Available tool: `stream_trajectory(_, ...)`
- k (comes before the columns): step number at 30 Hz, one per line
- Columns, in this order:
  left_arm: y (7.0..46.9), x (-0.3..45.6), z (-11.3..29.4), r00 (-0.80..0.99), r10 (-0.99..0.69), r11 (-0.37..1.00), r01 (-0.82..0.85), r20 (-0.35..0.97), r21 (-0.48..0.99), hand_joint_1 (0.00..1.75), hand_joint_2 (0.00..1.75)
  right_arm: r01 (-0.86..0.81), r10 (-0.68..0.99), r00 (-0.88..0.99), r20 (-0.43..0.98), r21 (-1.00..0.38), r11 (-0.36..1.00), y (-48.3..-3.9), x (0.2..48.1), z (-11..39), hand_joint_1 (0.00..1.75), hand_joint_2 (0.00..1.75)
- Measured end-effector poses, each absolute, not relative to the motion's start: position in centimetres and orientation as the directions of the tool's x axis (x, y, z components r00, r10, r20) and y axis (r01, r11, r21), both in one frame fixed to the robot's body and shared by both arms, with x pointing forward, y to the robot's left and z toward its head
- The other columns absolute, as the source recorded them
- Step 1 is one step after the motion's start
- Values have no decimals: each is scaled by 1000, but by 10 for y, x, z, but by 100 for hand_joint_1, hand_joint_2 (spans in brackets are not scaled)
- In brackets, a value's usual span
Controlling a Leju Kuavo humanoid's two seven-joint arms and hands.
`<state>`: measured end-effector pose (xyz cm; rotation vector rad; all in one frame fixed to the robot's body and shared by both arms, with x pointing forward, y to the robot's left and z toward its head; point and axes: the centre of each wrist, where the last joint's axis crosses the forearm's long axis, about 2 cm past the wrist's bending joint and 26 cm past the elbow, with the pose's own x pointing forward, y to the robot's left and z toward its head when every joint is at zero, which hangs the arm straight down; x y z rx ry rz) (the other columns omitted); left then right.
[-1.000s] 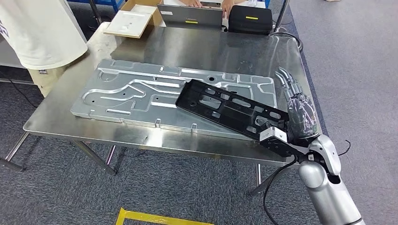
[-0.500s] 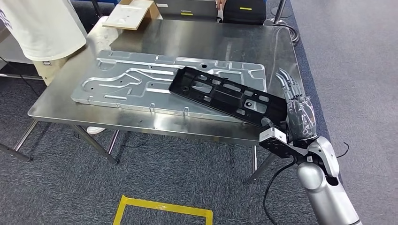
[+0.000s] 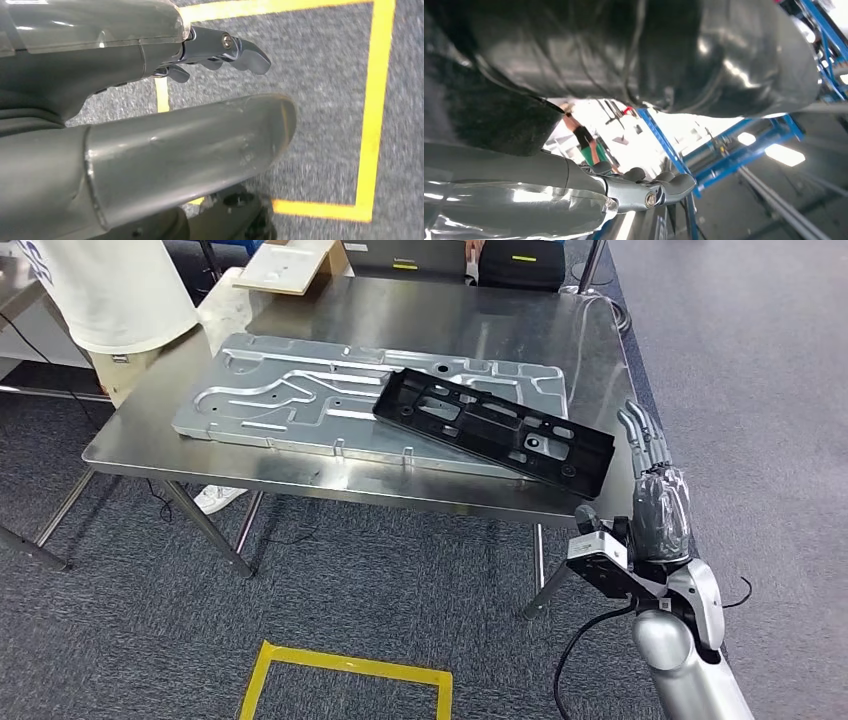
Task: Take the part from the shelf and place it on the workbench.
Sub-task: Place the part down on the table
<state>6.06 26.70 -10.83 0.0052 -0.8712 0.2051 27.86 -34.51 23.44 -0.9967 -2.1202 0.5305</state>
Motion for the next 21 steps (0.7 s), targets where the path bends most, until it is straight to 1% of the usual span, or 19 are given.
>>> stream_trajectory(6, 262, 64, -108, 616, 179, 980, -180, 767, -84, 0, 0, 531, 794, -458, 401, -593, 606, -340, 270, 236, 0, 0)
stream_trajectory(21, 259, 63, -107, 614, 179, 980, -181, 769, -83, 0, 0, 503, 752, -475, 457, -560, 658, -334, 264, 234, 0, 0)
